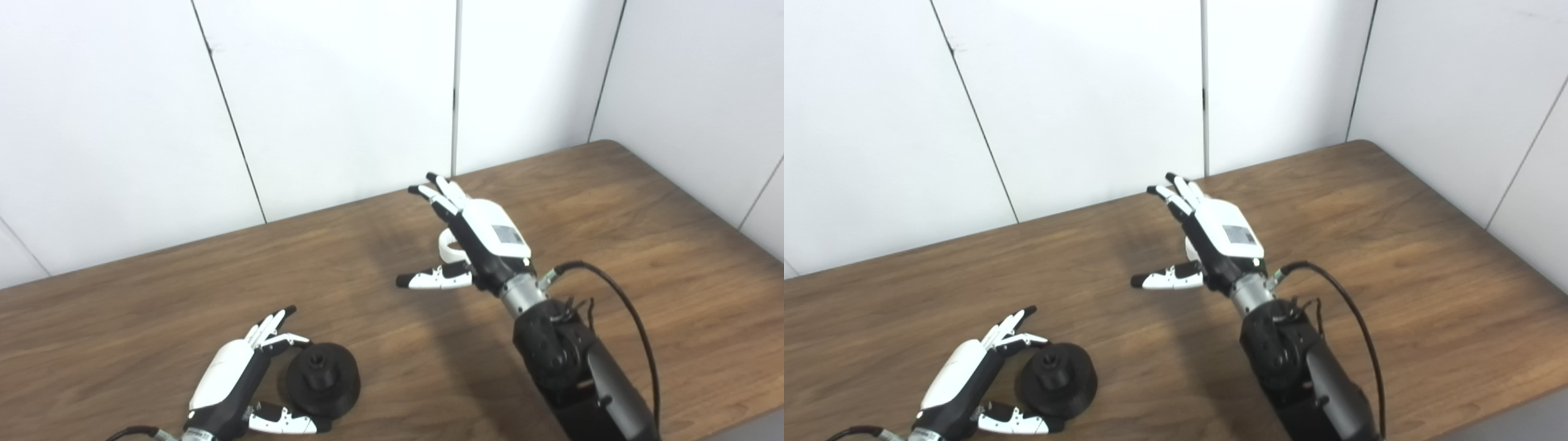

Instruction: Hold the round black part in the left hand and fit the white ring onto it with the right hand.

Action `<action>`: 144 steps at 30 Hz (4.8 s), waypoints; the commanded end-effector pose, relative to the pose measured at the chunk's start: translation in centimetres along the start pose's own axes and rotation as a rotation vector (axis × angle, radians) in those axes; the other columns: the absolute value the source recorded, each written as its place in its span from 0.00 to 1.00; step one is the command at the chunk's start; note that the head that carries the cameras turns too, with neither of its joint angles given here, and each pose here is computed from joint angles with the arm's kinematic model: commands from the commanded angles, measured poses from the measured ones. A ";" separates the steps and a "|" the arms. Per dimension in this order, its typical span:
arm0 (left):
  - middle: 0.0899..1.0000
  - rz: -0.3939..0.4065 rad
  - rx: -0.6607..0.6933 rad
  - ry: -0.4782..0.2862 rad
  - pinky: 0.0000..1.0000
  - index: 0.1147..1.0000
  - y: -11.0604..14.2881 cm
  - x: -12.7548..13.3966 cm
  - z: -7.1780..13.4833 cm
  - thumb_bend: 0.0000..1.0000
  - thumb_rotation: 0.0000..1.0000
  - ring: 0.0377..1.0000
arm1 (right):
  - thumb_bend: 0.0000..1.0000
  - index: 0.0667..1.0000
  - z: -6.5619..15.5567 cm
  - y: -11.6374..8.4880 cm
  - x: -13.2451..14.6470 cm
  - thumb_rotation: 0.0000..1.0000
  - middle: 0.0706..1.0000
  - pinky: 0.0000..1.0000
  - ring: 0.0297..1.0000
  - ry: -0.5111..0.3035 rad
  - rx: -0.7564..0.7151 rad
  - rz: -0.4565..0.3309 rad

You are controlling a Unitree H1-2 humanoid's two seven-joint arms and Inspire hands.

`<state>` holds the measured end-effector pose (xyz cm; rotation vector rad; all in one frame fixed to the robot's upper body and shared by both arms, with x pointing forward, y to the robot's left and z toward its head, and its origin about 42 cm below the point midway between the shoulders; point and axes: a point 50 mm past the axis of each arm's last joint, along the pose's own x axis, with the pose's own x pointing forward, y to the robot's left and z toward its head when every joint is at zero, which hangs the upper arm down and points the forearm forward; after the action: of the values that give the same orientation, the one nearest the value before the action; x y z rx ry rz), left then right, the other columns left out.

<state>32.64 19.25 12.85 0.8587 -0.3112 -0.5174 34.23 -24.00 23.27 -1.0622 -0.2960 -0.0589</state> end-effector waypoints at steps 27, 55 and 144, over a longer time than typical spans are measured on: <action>1.00 0.034 0.028 -0.029 1.00 0.56 1.7 0.6 0.6 0.92 0.33 1.00 | 1.00 0.94 -6.2 -3.6 7.5 0.61 1.00 1.00 1.00 0.222 -0.168 0.244; 1.00 0.028 0.013 -0.034 1.00 0.56 1.8 -0.2 0.5 0.92 0.33 1.00 | 0.92 0.72 -7.3 -0.8 6.2 0.52 1.00 0.98 1.00 0.226 -0.190 0.273; 1.00 0.061 0.006 -0.005 1.00 0.55 0.6 2.6 3.1 0.94 0.33 1.00 | 0.52 0.45 2.1 -6.2 -2.1 0.16 0.89 1.00 0.98 -0.280 0.164 -0.058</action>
<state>32.45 16.56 13.19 0.8366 -0.2588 -0.4951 31.13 -26.32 27.54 -0.9106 -0.4723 0.0477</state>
